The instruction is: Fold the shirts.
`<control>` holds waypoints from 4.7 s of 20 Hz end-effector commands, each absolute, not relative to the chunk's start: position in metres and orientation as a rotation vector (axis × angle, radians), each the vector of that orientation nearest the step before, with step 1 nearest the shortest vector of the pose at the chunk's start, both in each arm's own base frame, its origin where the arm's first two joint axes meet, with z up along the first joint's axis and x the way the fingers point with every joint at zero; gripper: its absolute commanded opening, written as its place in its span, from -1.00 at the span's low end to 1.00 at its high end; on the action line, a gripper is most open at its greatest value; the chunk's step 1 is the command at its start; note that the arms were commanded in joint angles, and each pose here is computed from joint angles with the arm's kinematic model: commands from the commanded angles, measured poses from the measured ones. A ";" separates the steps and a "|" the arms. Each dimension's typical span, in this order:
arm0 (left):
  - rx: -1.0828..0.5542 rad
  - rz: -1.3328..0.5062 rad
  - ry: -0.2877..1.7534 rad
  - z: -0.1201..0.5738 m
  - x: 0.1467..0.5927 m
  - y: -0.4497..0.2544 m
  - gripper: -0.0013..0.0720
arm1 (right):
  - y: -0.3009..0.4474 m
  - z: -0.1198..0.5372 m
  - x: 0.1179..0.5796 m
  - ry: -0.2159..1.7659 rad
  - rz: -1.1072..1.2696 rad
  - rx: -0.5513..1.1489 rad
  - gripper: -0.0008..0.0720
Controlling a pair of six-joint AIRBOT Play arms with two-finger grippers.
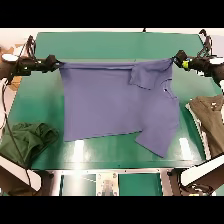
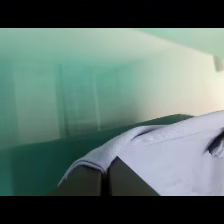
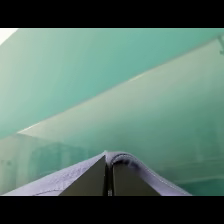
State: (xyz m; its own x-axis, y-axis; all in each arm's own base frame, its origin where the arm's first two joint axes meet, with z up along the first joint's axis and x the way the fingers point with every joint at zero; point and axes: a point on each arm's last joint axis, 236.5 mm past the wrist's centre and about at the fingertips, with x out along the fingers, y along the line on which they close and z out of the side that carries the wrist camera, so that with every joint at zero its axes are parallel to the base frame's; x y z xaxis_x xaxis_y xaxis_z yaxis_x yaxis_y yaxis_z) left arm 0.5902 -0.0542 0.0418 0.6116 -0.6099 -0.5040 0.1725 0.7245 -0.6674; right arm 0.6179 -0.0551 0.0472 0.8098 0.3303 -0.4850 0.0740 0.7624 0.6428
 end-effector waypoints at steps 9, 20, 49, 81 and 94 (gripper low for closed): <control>-0.553 -0.485 0.986 0.007 0.579 -0.064 -0.90 | -0.076 0.027 0.592 0.764 0.145 0.589 -0.93; -0.515 -0.434 1.430 -0.061 0.491 -0.086 -0.90 | -0.095 -0.042 0.498 1.145 0.151 0.447 -0.93; -0.677 -0.255 1.593 -0.079 0.459 -0.082 0.25 | -0.095 -0.071 0.472 1.241 0.096 0.513 -0.21; -1.129 0.152 1.040 -0.095 0.266 -0.103 -0.90 | -0.057 -0.031 0.288 1.050 -0.173 0.960 0.40; -1.018 0.035 1.140 -0.097 0.247 -0.120 -0.90 | -0.063 -0.081 0.197 1.257 -0.299 1.150 0.37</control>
State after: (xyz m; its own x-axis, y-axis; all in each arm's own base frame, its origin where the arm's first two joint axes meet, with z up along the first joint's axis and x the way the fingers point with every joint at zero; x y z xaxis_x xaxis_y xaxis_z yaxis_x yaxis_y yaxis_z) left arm 0.2481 -0.1191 -0.0979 0.4706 -0.4491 -0.7595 -0.5125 0.5616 -0.6496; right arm 0.2165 -0.0763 -0.0627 0.4002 0.3489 -0.8474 0.7233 0.4476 0.5258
